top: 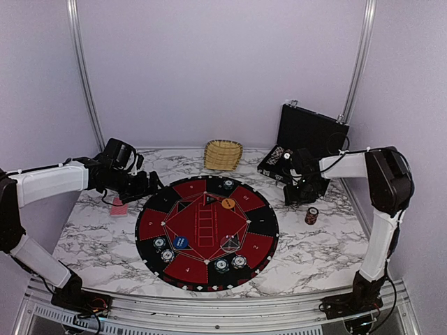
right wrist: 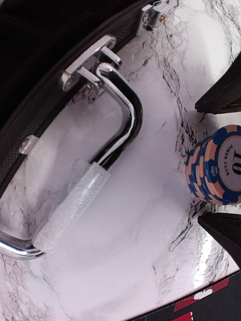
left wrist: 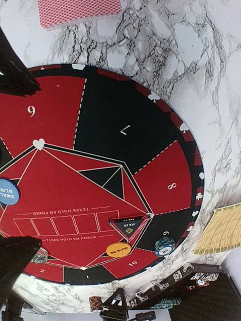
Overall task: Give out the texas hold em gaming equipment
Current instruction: Pick up the pile of poker chips from the center of the board.
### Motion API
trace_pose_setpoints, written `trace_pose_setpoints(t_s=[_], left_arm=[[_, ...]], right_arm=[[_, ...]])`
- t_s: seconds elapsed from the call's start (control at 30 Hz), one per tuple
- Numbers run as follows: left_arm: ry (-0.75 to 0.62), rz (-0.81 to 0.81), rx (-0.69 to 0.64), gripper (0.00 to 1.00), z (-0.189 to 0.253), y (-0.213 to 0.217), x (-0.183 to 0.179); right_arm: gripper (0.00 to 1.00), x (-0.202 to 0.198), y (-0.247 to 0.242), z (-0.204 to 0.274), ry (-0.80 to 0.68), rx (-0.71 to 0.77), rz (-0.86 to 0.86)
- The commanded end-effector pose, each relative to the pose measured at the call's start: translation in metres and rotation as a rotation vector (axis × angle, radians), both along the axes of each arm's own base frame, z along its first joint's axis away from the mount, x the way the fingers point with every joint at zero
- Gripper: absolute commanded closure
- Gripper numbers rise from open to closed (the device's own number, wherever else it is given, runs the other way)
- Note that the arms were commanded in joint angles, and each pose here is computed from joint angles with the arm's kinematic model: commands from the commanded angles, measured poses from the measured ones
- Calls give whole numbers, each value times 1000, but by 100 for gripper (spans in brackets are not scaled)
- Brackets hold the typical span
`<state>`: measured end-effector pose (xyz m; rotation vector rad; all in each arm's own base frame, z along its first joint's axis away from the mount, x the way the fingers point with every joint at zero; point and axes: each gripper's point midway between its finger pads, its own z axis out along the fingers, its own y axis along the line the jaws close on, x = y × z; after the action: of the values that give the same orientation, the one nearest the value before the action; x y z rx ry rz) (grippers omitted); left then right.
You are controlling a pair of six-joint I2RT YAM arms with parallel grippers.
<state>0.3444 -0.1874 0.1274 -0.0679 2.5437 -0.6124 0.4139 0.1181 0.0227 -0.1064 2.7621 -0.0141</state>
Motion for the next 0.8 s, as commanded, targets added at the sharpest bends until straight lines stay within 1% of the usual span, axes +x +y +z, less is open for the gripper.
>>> trace_pose_setpoints(t_s=[0.0, 0.07, 0.4, 0.6, 0.77], left_arm=[[-4, 1, 8, 1, 4, 2, -3], [-4, 0, 8, 1, 4, 2, -4], [-3, 1, 6, 1, 4, 2, -3], [-6, -3, 5, 1, 5, 1, -3], [-6, -5, 8, 1, 4, 2, -4]], right_arm=[[35, -3, -3, 2, -4, 8, -6], [35, -3, -2, 1, -4, 9, -5], [45, -10, -1, 1, 9, 27, -12], [48, -14, -2, -1, 17, 28, -20], [57, -11, 0, 5, 6, 36, -20]])
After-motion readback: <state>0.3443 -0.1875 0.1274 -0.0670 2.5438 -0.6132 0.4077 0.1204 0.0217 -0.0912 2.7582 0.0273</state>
